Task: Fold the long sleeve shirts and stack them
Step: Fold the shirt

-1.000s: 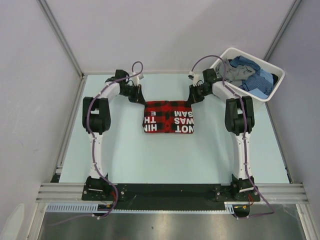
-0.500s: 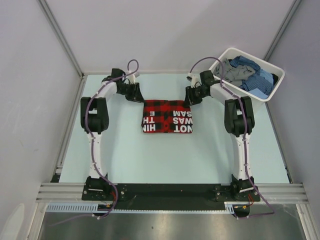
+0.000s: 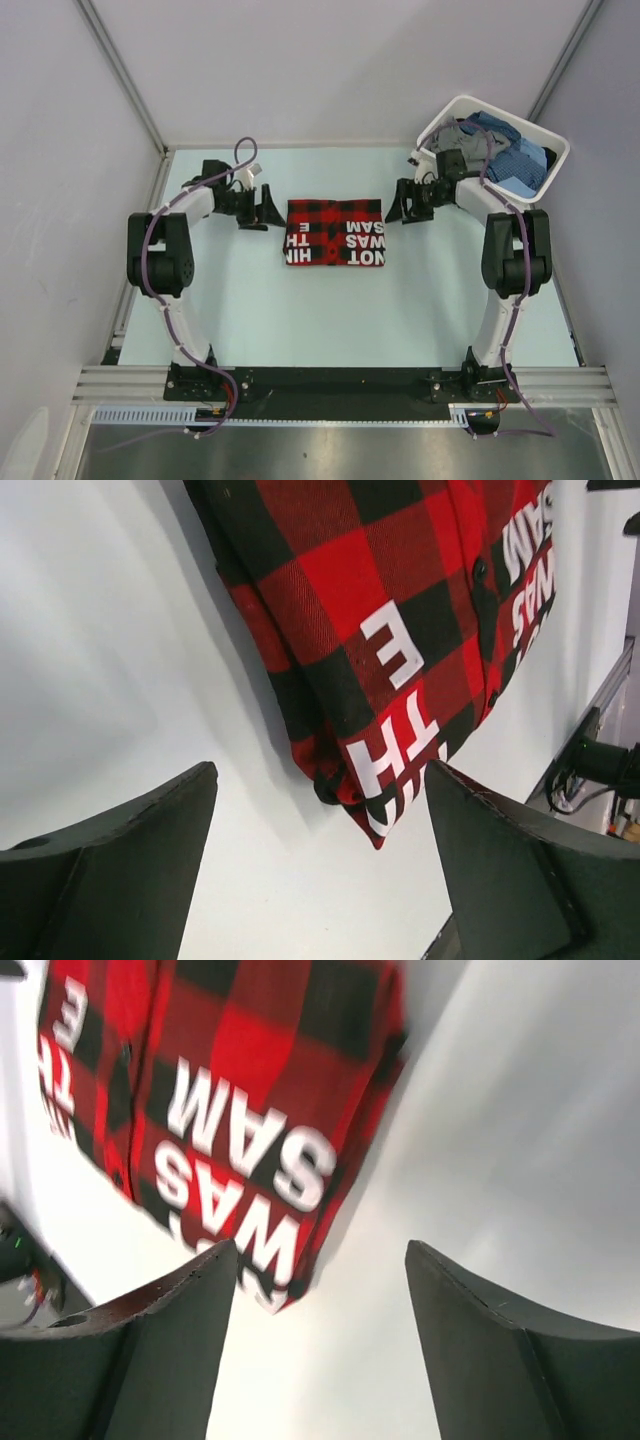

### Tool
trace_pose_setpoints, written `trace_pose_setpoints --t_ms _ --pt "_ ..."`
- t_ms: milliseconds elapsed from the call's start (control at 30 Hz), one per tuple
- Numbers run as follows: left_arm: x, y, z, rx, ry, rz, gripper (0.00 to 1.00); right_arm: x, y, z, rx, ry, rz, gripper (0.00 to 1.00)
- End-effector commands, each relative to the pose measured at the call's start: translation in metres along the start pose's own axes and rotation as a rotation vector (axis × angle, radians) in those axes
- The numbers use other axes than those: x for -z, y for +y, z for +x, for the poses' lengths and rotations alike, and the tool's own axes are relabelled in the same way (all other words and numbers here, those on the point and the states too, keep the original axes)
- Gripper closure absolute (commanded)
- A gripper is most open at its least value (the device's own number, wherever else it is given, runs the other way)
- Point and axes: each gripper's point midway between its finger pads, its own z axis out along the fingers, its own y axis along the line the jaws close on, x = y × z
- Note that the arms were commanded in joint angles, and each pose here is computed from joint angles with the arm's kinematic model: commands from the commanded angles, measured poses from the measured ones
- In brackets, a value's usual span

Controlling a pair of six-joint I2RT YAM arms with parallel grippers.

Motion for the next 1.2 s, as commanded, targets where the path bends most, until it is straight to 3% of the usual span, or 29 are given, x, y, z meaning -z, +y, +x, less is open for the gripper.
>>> trace_pose_setpoints --t_ms 0,200,300,333,467,633,767,867,900,1000,1167 --pt "-0.019 -0.014 0.013 0.017 0.039 0.034 0.12 -0.014 0.028 0.033 -0.017 0.062 -0.099 0.27" --pt "-0.039 -0.028 0.029 0.027 0.108 0.099 0.42 -0.032 0.041 0.045 -0.051 0.083 -0.156 0.31" --pt "-0.041 -0.019 0.033 0.025 0.131 0.086 0.63 -0.037 0.061 0.05 -0.057 0.09 -0.206 0.44" --pt "-0.04 -0.016 0.033 0.02 0.133 0.076 0.74 -0.041 0.068 0.054 -0.053 0.099 -0.217 0.48" --pt "-0.033 -0.002 0.023 -0.009 0.121 0.042 0.93 -0.045 0.087 0.064 -0.076 0.12 -0.263 0.43" --pt "-0.027 0.017 0.02 -0.041 0.141 0.004 1.0 -0.021 0.084 0.056 -0.111 0.056 -0.246 0.39" --pt "-0.029 0.019 0.018 -0.047 0.165 0.025 0.92 -0.001 0.067 0.049 -0.158 -0.01 -0.208 0.42" --pt "-0.031 0.024 0.025 -0.042 0.194 0.025 0.92 0.004 0.059 0.043 -0.207 -0.096 -0.174 0.53" --pt "-0.032 0.025 0.025 -0.042 0.198 0.021 0.92 0.004 0.059 0.041 -0.225 -0.12 -0.166 0.63" --pt "-0.034 0.028 0.03 -0.034 0.209 0.021 0.95 -0.003 0.051 0.038 -0.302 -0.225 -0.11 0.81" --pt "-0.039 0.031 0.036 -0.009 0.225 0.023 0.96 -0.028 0.051 0.046 -0.386 -0.249 -0.126 0.84"
